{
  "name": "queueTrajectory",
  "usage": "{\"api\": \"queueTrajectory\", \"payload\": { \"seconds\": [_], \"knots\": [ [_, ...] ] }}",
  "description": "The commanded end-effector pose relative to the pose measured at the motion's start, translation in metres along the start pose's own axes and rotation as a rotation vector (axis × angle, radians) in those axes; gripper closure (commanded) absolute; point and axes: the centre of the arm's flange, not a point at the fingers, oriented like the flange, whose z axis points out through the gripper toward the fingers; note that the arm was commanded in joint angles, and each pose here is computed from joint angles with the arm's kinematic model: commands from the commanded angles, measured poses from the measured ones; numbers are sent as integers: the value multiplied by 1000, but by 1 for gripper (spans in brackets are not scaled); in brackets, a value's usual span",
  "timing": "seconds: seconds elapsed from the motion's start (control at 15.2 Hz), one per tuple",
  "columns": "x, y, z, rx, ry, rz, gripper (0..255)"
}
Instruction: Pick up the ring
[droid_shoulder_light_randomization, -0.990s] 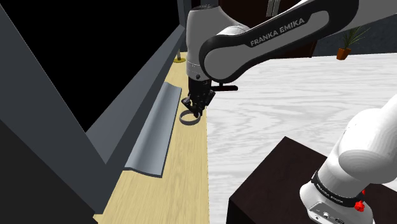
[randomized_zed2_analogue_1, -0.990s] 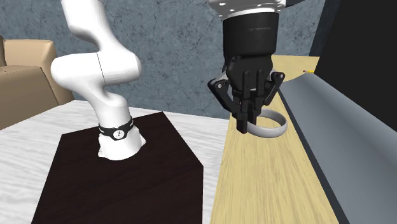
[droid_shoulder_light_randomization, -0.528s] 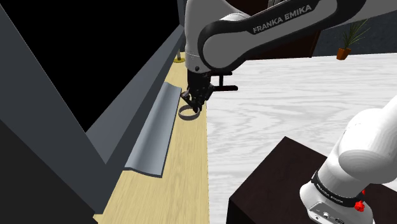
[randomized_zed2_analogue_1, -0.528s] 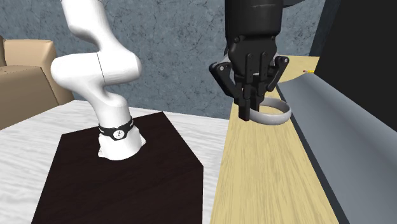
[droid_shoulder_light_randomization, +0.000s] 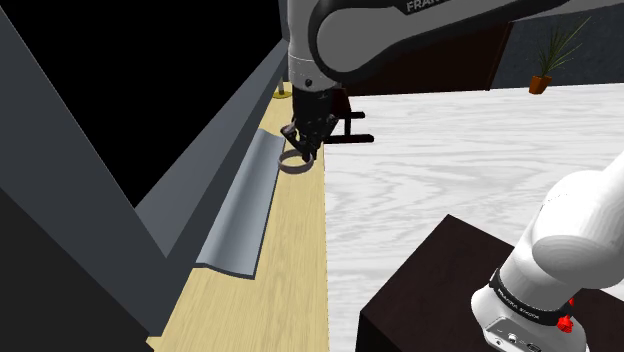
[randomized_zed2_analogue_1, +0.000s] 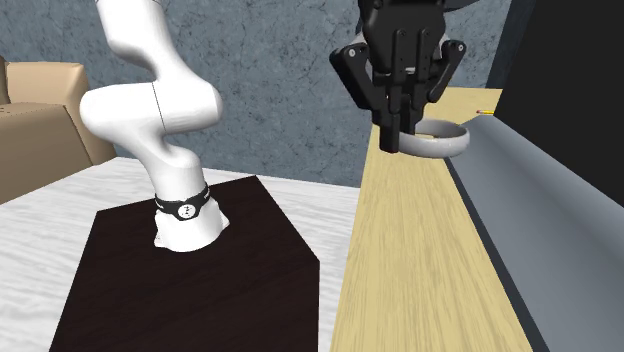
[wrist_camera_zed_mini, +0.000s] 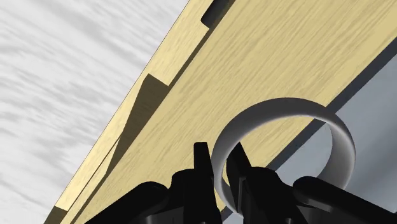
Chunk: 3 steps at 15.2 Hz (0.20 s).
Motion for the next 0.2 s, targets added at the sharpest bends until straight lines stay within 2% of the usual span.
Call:
{"api": "queueTrajectory", "payload": {
  "seconds": [0.0,0.13],
  "knots": [
    [2,0,-10,0,0,0,255],
    [2,0,-11,0,0,0,255]
  ]
}}
